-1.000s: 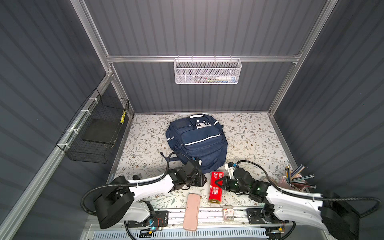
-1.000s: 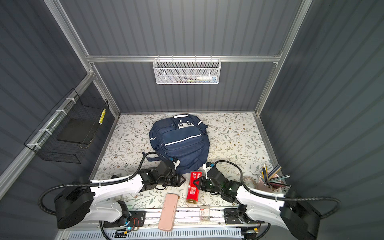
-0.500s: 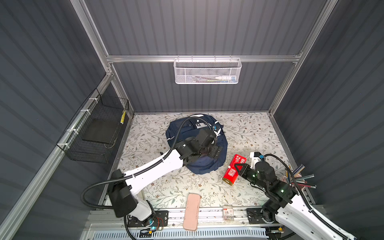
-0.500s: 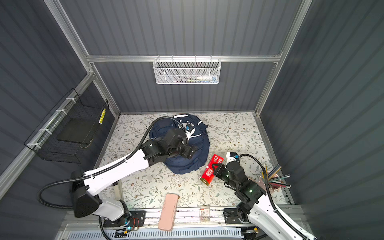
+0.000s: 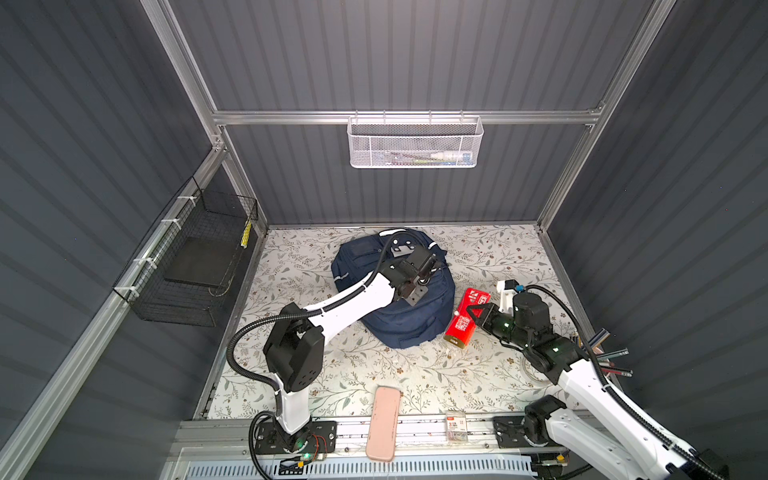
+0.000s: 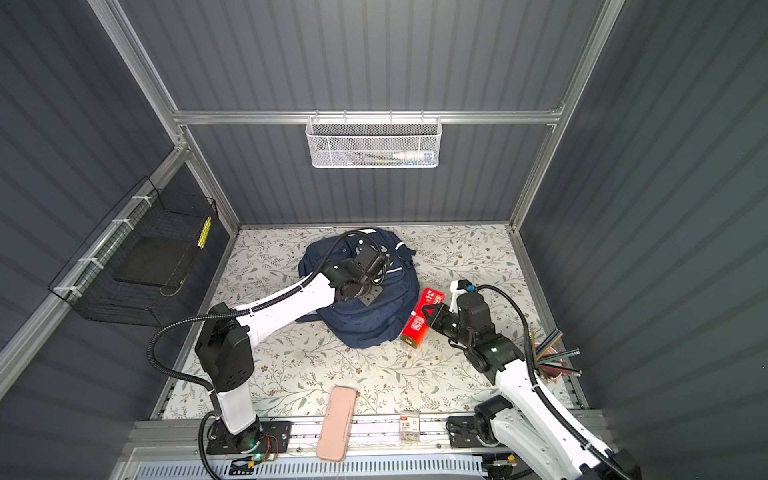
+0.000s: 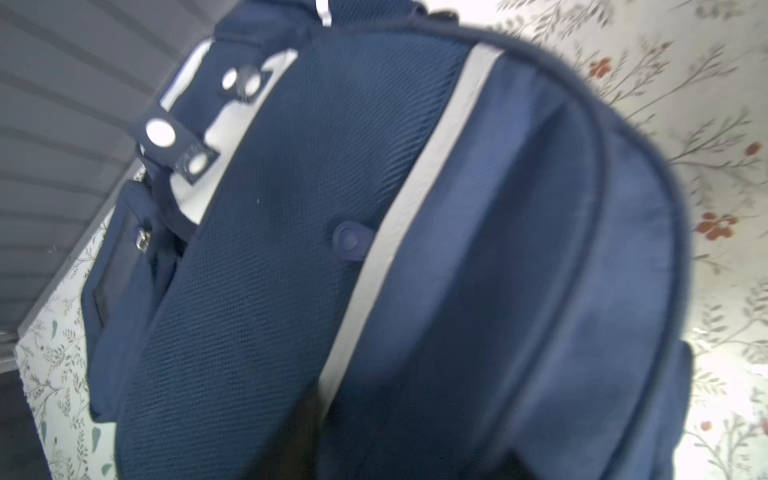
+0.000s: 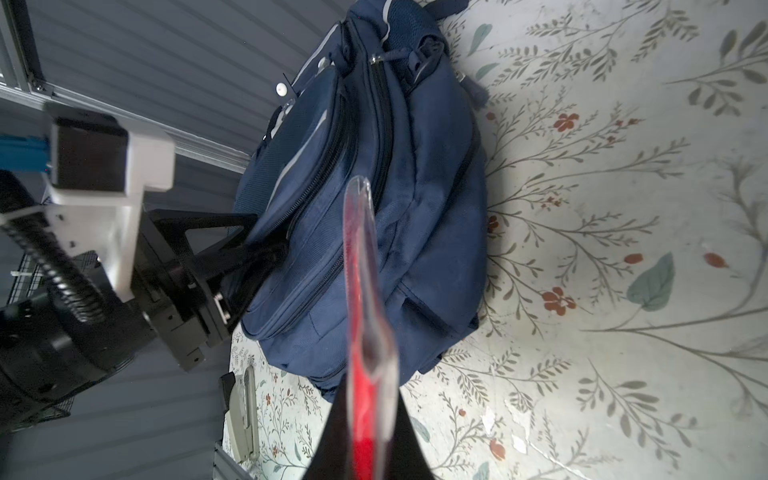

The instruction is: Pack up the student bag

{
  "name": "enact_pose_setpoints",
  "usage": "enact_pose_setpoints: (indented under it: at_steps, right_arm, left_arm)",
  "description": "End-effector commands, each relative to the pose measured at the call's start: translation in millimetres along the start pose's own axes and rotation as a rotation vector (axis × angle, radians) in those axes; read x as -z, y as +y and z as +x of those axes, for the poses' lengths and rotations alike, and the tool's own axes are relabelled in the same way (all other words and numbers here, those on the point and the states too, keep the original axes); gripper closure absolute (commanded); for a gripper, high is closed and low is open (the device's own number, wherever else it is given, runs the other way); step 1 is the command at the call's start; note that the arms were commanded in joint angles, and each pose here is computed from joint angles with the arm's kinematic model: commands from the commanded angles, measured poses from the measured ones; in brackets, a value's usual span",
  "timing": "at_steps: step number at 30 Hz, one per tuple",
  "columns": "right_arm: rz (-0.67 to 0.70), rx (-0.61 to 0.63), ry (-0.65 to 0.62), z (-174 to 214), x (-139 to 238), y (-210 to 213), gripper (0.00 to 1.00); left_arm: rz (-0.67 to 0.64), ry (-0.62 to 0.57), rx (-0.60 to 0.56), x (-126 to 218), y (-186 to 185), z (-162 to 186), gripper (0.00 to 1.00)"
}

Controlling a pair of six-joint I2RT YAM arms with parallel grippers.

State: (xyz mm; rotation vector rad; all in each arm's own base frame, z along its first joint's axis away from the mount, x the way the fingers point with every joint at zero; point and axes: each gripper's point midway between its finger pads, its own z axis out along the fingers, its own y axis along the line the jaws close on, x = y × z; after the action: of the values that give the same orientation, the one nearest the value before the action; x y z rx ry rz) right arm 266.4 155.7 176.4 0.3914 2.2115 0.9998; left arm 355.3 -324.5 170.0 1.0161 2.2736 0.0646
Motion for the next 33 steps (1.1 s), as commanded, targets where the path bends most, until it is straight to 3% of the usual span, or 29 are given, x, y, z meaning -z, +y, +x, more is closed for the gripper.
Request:
enact_pose_setpoints:
  at_steps: [1,8,14,19,24,28,33]
  right_arm:
    - [-0.119,0.011,-0.003,-7,-3,26,1.0]
    - [-0.289,-0.056,0.014,-20,-14,67,1.0]
    - [-0.331,-0.16,-0.03,-49,-41,84,1.0]
    - [-0.333,-0.16,-0.005,-66,-72,102,1.0]
    - [-0.231,-0.202,-0.009,-69,-103,80,1.0]
    - [-0.233,-0.197,0.012,-67,-125,87,1.0]
    - [-0.223,-0.197,-0.028,-83,-152,87,1.0]
  left_arm:
    - [0.027,-0.088,0.085,26,10,-28,0.77]
    - [0.154,-0.109,0.206,45,-3,-54,1.0]
    - [0.186,-0.133,0.319,53,3,-78,1.0]
    - [0.335,-0.168,0.373,60,-13,-100,1.0]
    - [0.316,-0.189,0.426,64,-5,-106,1.0]
    - [0.413,-0.208,0.452,68,-18,-119,1.0]
    - [0.519,-0.22,0.511,72,-26,-126,0.91]
